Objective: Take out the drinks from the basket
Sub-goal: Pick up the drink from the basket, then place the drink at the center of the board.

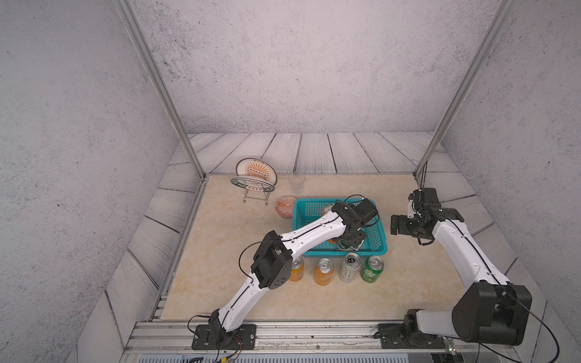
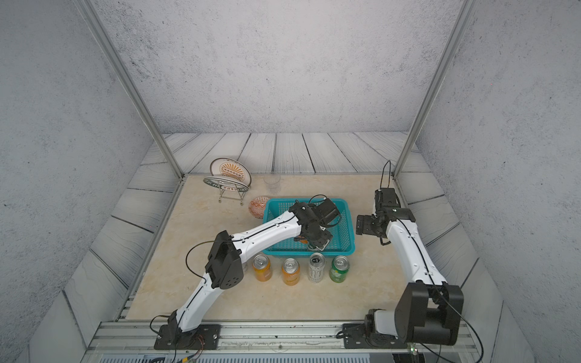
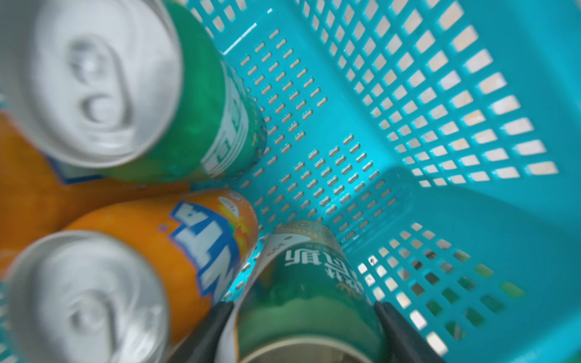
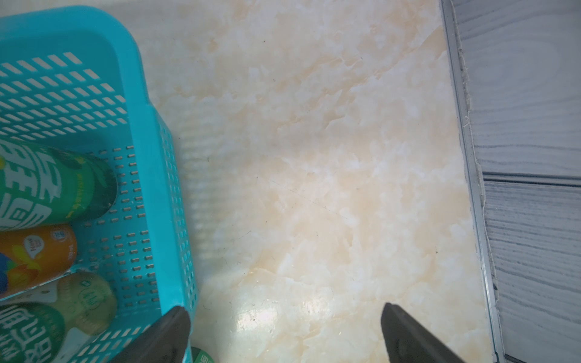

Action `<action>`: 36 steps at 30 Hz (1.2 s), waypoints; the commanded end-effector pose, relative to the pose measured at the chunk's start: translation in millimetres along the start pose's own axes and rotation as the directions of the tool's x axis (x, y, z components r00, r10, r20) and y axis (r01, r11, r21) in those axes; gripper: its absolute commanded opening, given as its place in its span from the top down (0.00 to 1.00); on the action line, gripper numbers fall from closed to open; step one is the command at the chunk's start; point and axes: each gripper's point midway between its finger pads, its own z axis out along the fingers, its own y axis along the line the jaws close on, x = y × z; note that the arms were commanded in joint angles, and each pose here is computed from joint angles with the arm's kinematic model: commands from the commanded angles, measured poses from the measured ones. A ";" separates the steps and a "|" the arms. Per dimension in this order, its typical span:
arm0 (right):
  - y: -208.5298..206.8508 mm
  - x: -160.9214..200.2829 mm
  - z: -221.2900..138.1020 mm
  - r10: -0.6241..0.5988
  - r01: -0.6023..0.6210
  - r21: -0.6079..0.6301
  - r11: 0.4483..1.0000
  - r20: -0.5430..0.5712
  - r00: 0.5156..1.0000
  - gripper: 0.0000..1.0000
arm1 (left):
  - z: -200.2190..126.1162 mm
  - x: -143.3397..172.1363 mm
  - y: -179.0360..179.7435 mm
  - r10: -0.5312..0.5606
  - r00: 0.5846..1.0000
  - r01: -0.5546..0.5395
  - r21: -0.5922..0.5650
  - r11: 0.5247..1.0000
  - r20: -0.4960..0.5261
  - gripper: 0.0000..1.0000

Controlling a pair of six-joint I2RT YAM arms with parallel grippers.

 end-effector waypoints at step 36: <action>1.0 6.5 10.7 0.004 -0.004 -0.007 1.000 -0.044 0.999 0.01 | -261.1 91.3 85.3 -0.120 0.933 0.129 -0.004 0.992 0.339 0.39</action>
